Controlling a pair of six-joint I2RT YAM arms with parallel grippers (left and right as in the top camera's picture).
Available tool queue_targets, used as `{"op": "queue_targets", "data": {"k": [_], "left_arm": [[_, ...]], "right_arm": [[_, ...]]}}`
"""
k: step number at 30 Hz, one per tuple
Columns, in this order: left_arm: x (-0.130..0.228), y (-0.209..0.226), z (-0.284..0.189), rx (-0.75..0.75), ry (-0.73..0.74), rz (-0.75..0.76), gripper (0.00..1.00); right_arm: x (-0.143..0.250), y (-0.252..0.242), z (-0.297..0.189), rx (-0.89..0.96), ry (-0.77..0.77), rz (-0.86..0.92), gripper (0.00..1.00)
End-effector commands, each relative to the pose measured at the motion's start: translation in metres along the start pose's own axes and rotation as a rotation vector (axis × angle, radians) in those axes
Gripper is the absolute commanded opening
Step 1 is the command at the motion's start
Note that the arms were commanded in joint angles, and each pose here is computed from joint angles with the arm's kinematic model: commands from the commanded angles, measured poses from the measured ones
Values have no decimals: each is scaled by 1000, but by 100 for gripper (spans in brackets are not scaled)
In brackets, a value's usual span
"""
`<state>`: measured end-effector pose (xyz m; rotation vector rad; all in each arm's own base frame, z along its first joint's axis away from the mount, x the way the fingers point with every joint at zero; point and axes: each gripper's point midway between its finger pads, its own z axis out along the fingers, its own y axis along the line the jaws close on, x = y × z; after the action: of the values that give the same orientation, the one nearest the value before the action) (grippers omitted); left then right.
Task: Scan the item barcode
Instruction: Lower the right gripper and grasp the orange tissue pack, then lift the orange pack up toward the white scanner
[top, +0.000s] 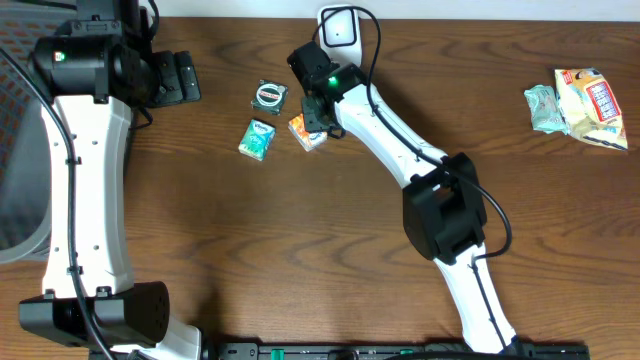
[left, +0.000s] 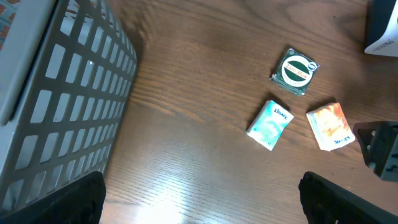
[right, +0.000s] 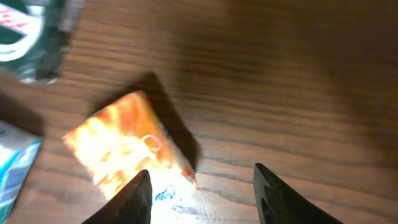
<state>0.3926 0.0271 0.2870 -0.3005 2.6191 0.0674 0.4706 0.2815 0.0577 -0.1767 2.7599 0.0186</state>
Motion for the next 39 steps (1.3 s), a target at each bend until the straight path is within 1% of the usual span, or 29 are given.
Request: {"op": "queue_targets", "data": {"k": [1,4,6,7,9,17,26,30,34,39], "left_arm": [[1,4,3,-19,6,-12,98],[1,4,3,-19,6,-11,98],[1,4,3,-19,6,-12,98],[1,4,3,-19,6,-12,98],[1,4,3,-19,6,-11,98],[1,4,3,-19,6,-12,98],[1,4,3,-19,6,-12,98],[1,4,3,-19,6,-12,98],[1,4,3,-19,6,-11,98],[1,4,3,-19,6,-12,98]], "right_arm": [[-4,20,-20,-27,-50,-194,47],[-3,40,-23,-69,-79,-356,52],[-2,50,-25,-75,-93,-440,61],[0,54,-26,-78,-97,-479,63],[4,61,-27,-82,-98,-515,64],[7,62,-24,-53,-97,-545,64],[8,64,-24,-55,-98,-548,59],[9,62,-22,-37,-102,-597,60],[6,52,-13,31,-121,-604,59],[9,55,5,29,-147,-650,62]]}}
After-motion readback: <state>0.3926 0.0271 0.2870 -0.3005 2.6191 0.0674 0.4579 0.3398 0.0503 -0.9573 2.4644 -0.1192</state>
